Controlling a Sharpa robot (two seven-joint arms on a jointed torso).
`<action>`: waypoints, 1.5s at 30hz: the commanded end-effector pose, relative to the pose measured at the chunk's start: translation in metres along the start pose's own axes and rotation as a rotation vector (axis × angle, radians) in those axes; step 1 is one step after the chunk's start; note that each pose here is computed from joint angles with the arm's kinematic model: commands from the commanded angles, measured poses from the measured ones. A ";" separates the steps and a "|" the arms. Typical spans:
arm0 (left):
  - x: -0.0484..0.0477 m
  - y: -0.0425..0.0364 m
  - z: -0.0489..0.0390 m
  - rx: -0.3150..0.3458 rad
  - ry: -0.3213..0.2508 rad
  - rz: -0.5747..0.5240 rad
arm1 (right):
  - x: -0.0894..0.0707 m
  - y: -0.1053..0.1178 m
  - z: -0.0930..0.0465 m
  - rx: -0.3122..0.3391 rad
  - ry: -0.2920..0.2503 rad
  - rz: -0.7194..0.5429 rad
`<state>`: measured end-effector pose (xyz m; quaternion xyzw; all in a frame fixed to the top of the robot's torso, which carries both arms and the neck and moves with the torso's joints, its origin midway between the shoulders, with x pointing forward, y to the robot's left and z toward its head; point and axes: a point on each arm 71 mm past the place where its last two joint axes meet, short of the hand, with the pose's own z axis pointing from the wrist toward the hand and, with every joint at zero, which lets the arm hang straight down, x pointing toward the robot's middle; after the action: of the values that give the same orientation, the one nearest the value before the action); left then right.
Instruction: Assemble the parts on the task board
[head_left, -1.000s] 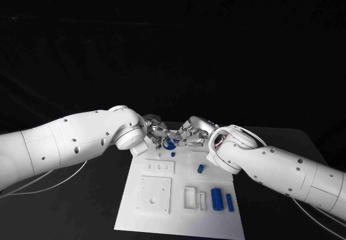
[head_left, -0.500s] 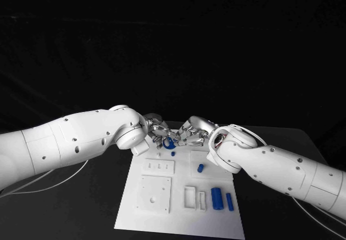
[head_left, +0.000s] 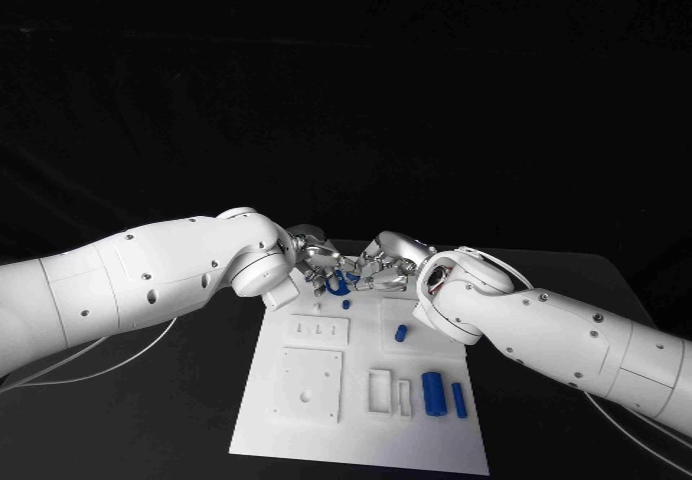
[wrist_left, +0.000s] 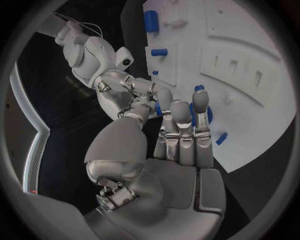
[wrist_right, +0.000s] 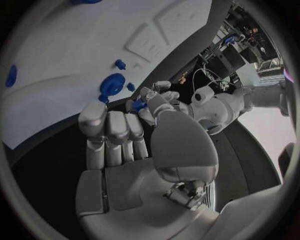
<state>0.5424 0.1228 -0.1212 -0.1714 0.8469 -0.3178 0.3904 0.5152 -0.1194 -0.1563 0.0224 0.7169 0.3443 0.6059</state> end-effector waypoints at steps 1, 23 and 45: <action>0.0002 -0.0045 -0.0011 0.028 0.007 -0.020 | 0.002 -0.002 0.000 0.004 0.017 -0.014; -0.0077 0.0094 -0.0167 0.053 -0.173 0.081 | -0.023 -0.040 -0.026 0.037 -0.063 0.011; 0.0231 0.0424 -0.0329 0.022 -0.330 0.205 | -0.092 -0.068 -0.022 0.079 -0.284 0.164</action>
<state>0.5009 0.1547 -0.1481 -0.1357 0.7949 -0.2653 0.5285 0.5450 -0.2229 -0.1159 0.1370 0.6488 0.3367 0.6686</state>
